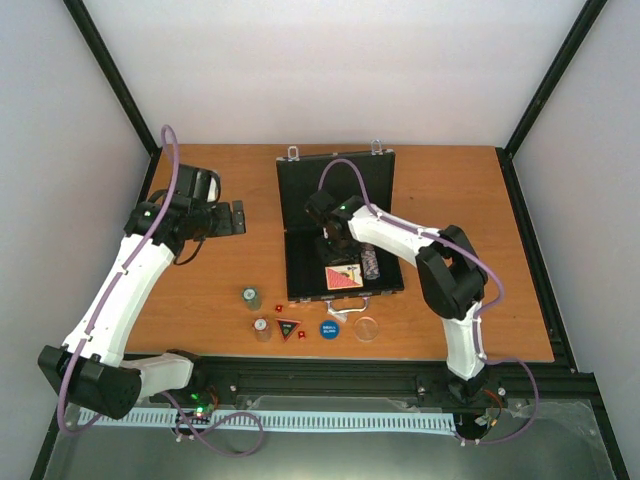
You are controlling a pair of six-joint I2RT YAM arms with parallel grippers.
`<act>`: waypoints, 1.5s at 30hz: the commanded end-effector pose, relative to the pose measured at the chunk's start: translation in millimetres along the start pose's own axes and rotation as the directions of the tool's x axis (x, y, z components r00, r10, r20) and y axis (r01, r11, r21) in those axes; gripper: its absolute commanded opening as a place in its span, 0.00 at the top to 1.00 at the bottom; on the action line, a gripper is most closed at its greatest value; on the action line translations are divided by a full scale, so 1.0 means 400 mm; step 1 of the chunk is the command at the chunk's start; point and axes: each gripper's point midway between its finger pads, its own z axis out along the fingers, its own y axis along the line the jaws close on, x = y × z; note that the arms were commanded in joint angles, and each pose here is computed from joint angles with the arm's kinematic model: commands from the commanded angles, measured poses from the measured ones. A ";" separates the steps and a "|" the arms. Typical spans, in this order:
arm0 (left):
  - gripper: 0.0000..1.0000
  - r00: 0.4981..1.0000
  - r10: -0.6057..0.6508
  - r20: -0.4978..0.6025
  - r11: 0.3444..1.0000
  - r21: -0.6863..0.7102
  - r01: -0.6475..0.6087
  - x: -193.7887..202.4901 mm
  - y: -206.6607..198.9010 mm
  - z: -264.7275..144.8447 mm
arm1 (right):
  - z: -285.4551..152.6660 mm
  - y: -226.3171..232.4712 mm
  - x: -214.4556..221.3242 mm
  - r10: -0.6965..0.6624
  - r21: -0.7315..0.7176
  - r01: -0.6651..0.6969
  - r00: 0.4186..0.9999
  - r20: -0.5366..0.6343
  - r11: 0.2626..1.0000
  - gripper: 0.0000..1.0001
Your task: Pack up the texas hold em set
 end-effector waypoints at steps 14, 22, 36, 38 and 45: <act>0.00 1.000 0.007 0.001 1.000 -0.021 -0.007 -0.008 0.005 0.017 | 0.091 0.027 0.002 -0.005 -0.033 0.004 0.999 -0.048 0.999 0.89; 0.00 1.000 0.013 -0.004 1.000 -0.029 -0.013 -0.006 0.007 0.024 | 0.091 0.025 -0.012 -0.008 -0.020 0.008 0.999 -0.035 1.000 0.77; 0.00 1.000 0.004 0.014 1.000 -0.008 -0.004 -0.028 -0.006 0.008 | -0.100 0.085 -0.048 -0.075 -0.051 0.078 0.995 0.069 0.996 0.65; 0.00 1.000 0.001 0.027 1.000 0.000 -0.001 -0.040 -0.010 -0.008 | -0.117 0.117 -0.027 -0.106 -0.058 0.110 0.992 0.061 0.992 0.63; 0.00 0.998 -0.006 0.060 1.000 0.007 0.006 -0.057 -0.010 -0.053 | -0.111 0.276 0.084 -0.223 -0.114 0.222 0.975 0.006 0.968 0.52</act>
